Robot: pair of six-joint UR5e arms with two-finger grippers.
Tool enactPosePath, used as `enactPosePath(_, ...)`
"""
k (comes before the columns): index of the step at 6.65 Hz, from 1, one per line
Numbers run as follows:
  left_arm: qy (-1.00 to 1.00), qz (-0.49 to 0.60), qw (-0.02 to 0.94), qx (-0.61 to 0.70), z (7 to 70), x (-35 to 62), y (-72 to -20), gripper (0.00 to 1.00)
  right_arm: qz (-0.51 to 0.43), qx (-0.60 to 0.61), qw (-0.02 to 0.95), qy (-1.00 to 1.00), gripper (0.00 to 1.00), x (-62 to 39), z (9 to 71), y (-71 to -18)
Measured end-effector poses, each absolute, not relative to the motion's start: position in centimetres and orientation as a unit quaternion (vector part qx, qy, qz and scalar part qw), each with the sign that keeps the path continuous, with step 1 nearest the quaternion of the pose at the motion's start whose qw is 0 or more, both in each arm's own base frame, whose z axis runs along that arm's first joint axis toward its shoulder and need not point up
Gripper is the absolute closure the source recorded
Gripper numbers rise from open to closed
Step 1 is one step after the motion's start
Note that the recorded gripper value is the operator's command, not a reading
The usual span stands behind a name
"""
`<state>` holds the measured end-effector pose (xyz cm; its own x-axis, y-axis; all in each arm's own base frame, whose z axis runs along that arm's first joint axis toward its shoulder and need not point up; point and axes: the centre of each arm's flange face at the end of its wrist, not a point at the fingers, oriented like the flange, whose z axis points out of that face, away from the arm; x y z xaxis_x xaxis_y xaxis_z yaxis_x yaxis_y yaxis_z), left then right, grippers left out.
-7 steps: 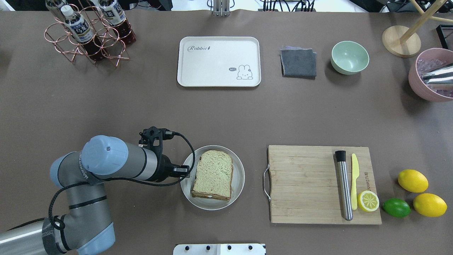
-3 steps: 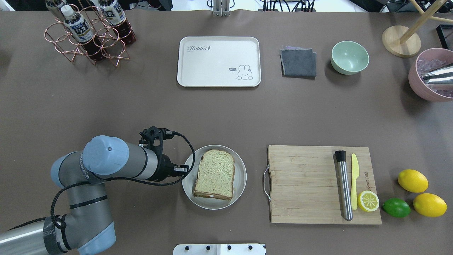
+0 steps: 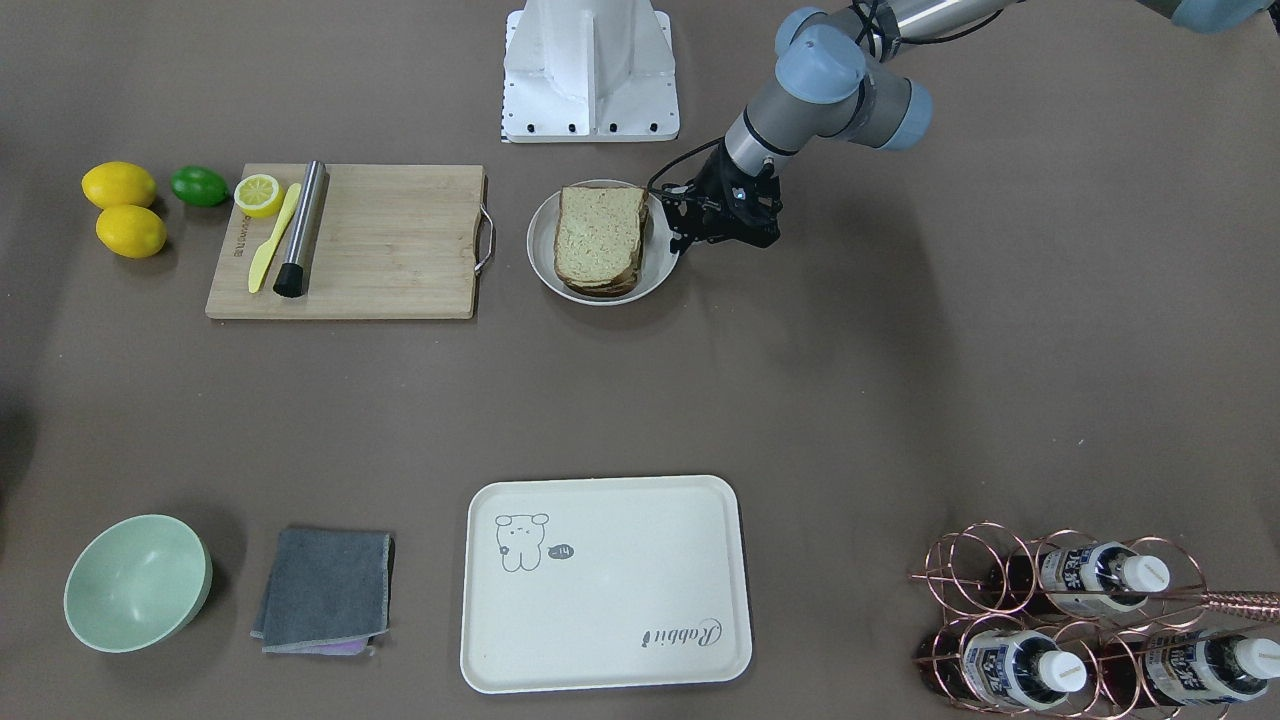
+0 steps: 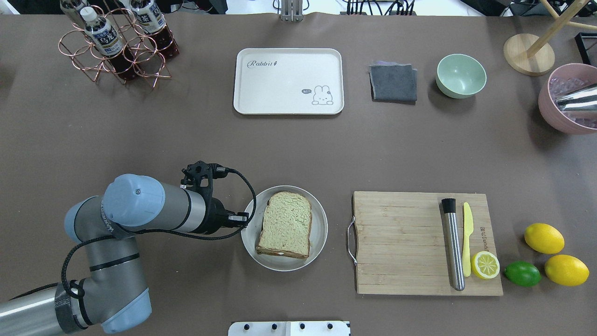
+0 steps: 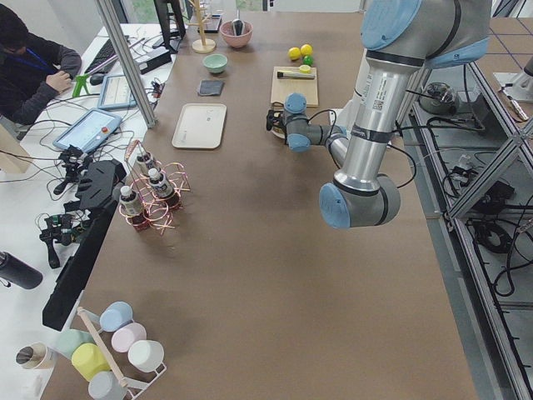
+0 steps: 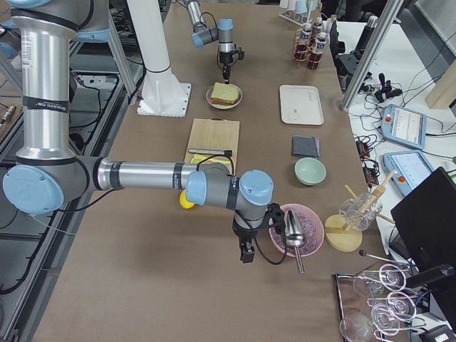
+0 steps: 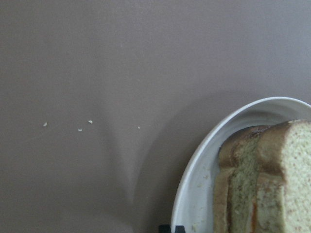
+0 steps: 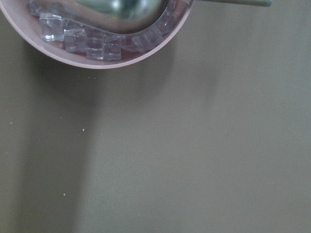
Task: Make sandwich and place on tray
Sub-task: 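Slide the plate with the left gripper onto the cream tray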
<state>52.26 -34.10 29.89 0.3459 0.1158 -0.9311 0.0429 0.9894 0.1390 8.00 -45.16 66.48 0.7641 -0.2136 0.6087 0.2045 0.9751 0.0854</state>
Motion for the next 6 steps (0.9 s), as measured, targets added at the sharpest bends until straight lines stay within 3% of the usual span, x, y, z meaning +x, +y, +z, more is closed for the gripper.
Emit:
enactPosePath(3, 0.589, 0.002, 0.805, 0.073, 28.6, 47.8, -39.1, 1.0, -0.109, 0.001, 0.939, -0.326, 0.0, 8.0, 67.1, -45.3)
enactPosePath(6, 0.586, -0.029, 0.807, 0.061, 27.2, 45.7, -49.2, 1.0, -0.107, -0.002, 0.939, -0.326, 0.0, 8.0, 67.4, -45.2)
